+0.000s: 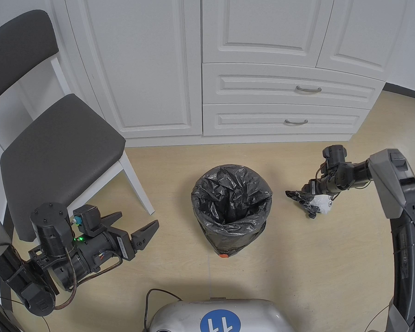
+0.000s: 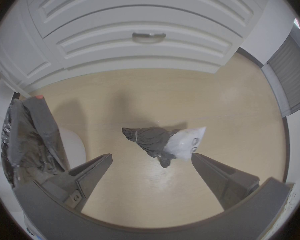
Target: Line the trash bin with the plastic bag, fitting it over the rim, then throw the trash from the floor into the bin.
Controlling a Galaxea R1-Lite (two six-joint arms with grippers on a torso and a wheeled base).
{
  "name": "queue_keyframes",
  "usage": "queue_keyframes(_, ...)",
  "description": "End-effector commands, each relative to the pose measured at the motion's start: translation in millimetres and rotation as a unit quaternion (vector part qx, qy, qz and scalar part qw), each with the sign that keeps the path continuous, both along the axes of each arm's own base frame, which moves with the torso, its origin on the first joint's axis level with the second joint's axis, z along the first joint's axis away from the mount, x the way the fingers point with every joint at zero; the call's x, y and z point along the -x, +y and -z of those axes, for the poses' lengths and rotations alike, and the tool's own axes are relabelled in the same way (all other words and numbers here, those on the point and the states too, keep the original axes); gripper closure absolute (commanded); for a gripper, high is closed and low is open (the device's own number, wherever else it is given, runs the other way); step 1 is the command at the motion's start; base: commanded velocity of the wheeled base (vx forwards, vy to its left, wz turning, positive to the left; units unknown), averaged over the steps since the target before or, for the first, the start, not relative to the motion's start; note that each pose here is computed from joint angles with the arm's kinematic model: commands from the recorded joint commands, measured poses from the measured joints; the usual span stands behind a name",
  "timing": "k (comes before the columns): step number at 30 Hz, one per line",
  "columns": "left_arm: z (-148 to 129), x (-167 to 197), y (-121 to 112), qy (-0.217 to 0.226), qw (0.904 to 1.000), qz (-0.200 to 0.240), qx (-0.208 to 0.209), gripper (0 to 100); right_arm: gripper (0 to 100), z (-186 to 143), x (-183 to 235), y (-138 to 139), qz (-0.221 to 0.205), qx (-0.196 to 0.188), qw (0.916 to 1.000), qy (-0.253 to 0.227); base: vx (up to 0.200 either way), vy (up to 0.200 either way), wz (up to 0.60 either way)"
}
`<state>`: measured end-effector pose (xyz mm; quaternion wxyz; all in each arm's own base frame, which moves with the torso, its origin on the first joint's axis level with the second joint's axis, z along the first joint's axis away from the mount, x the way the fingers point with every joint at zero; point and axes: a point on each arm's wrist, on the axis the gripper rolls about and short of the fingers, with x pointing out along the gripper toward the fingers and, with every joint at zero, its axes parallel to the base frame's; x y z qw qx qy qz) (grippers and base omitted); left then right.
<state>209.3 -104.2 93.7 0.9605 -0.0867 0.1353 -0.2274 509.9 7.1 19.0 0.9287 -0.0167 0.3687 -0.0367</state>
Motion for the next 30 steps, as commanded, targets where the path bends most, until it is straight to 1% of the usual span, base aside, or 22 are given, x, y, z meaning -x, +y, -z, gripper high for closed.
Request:
queue_keyframes(1, -1.2, -0.6, 2.7, -0.002, 1.0000, -0.009, 0.002, 0, 0, 97.8, -15.9, -18.4, -0.038, -0.057, 0.9962, 0.053, 0.000, 0.000, 0.00)
queue_keyframes(2, -0.3, -1.7, 2.1, -0.001, 1.0000, -0.009, 0.001, 0, 0, 97.6, -17.6, -19.2, -0.051, -0.070, 0.9953, 0.041, 0.000, 0.000, 0.00)
queue_keyframes(4, 2.9, -3.1, 1.5, 0.004, 1.0000, -0.009, -0.001, 0, 0, 101.2, -19.6, -23.6, -0.056, -0.077, 0.9951, 0.026, 0.000, 0.000, 0.00)
queue_keyframes(5, 2.9, -3.1, 1.5, 0.004, 1.0000, -0.009, -0.001, 0, 0, 101.2, -19.6, -23.6, -0.056, -0.077, 0.9951, 0.026, 0.000, 0.000, 0.00)
queue_keyframes(6, 7.1, -5.0, 0.2, 0.010, 0.9999, -0.008, -0.005, 0, 0, 109.6, -22.1, -25.4, -0.056, -0.074, 0.9956, 0.007, 0.000, 0.000, 0.00)
queue_keyframes(8, 7.8, -5.3, 0.0, 0.011, 0.9999, -0.008, -0.006, 0, 0, 113.3, -23.0, -25.5, -0.055, -0.072, 0.9958, -0.002, 0.000, 0.000, 0.00)
queue_keyframes(9, 8.1, -5.9, -0.7, 0.011, 0.9999, -0.008, -0.006, 0, 0, 117.5, -26.2, -26.5, -0.055, -0.069, 0.9956, -0.029, 0.000, 0.000, 0.00)
queue_keyframes(12, 6.6, -6.7, -0.6, 0.008, 0.9999, -0.008, -0.004, 0, 0, 119.7, -30.0, -27.5, -0.043, -0.054, 0.9956, -0.063, 0.000, 0.000, 0.00)
queue_keyframes(16, 5.4, -5.3, 0.0, 0.005, 0.9999, -0.008, -0.003, 0, 0, 128.4, -33.2, -29.0, -0.035, -0.043, 0.9928, -0.107, 0.000, 0.000, 0.00)
queue_keyframes(18, 5.4, -5.3, 0.0, 0.005, 0.9999, -0.008, -0.003, 0, 0, 131.8, -33.5, -30.0, -0.033, -0.041, 0.9920, -0.115, 0.000, 0.000, 0.00)
queue_keyframes(20, 4.5, -4.5, 0.0, 0.004, 1.0000, -0.007, -0.003, 0, 0, 134.0, -34.6, -30.0, -0.034, -0.041, 0.9896, -0.134, 0.000, 0.000, 0.00)
queue_keyframes(23, 5.0, -2.7, 0.0, 0.002, 1.0000, -0.005, -0.004, 0, 0, 142.3, -33.5, -29.9, -0.034, -0.041, 0.9890, -0.138, 0.000, 0.000, 0.00)
queue_keyframes(25, 2.6, -2.1, -0.5, -0.010, 0.9999, -0.003, 0.003, 0, 0, 144.4, -33.4, -30.7, -0.033, -0.042, 0.9885, -0.142, 0.000, 0.000, 0.00)
queue_keyframes(26, -0.6, -1.5, -1.0, -0.035, 0.9993, -0.002, 0.016, 0, 0, 145.1, -33.4, -32.4, -0.030, -0.042, 0.9880, -0.146, 0.000, 0.000, 0.00)
queue_keyframes(28, -2.0, 3.5, 1.0, -0.041, 0.9990, 0.001, 0.017, 0, 0, 144.7, -33.5, -34.1, -0.026, -0.046, 0.9876, -0.148, 0.000, 0.000, 0.00)
queue_keyframes(30, -2.8, 8.6, 0.8, -0.037, 0.9991, 0.007, 0.016, 0, 0, 143.8, -33.7, -34.2, -0.021, -0.052, 0.9872, -0.149, 0.000, 0.000, 0.00)
